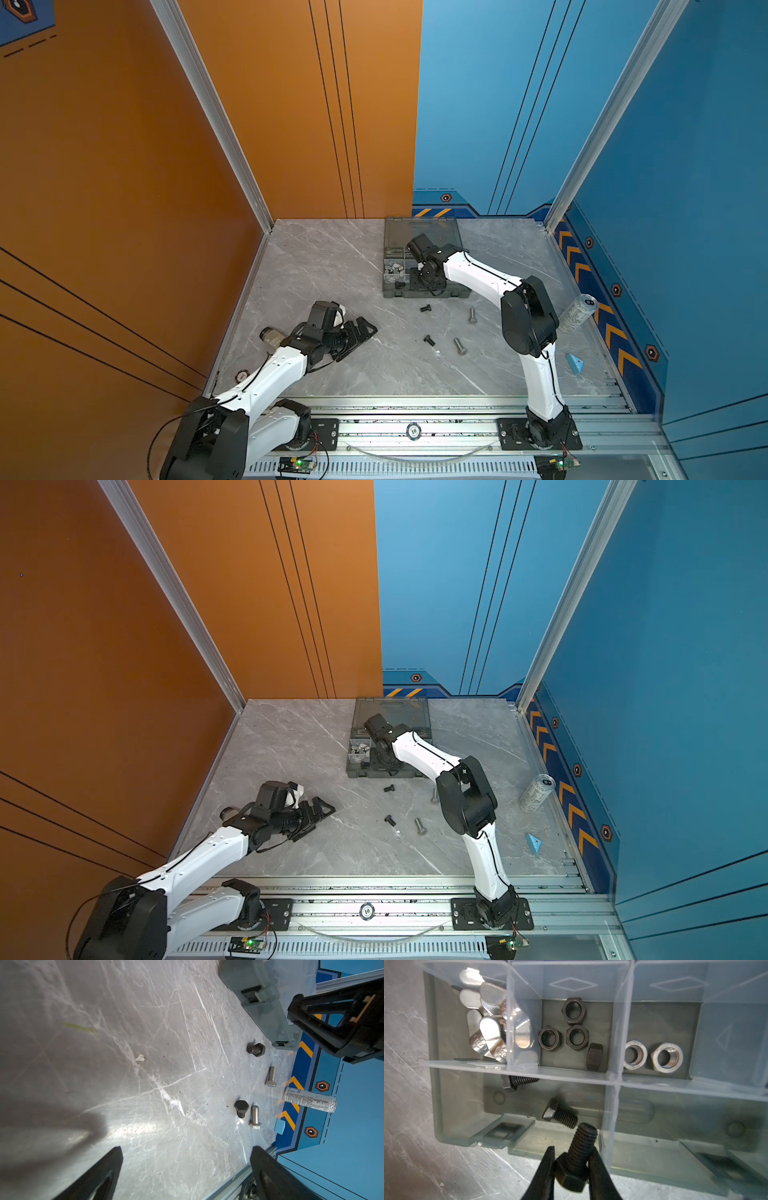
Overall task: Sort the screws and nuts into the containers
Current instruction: 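Carry the black bolt with the right gripper over the organizer, then open the right gripper to drop the bolt into the nearest compartment, then move the open right gripper back toward the loose black bolts, then lower and close the right gripper on another black hex bolt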
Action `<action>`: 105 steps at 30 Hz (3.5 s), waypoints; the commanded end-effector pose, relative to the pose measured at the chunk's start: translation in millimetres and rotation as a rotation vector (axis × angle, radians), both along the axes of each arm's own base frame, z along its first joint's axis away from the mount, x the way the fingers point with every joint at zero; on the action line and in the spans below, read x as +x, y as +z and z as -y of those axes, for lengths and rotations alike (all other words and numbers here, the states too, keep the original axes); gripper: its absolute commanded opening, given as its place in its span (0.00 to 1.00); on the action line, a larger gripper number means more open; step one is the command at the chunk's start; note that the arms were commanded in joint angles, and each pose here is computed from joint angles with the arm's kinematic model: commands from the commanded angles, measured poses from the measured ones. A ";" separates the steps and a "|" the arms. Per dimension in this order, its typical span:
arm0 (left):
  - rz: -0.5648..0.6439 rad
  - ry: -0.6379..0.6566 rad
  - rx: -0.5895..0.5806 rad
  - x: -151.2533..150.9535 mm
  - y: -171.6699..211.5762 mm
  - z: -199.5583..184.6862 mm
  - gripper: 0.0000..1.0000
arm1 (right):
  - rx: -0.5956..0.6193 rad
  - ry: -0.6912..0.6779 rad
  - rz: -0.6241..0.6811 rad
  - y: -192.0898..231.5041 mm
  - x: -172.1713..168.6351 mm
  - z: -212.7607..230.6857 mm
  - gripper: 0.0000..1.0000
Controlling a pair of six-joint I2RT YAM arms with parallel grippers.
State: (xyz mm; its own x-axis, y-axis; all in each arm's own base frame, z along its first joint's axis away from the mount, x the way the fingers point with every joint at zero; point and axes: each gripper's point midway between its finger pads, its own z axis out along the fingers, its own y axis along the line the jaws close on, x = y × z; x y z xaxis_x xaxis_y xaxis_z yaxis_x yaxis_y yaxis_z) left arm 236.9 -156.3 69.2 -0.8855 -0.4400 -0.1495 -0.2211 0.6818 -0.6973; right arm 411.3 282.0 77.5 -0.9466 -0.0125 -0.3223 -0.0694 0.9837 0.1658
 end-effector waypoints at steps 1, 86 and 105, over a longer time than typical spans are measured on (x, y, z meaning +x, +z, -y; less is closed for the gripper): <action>0.008 0.000 0.010 3.5 3.8 1.3 0.98 | -0.001 0.014 -0.022 -2.6 0.2 -0.1 0.08; 0.022 -0.053 0.060 -2.2 7.4 25.8 0.98 | -0.104 0.391 -0.079 22.9 -161.6 71.4 0.56; 0.020 -0.058 0.072 -4.0 3.9 27.6 0.98 | -0.146 0.568 -0.094 1.4 -178.6 37.9 0.59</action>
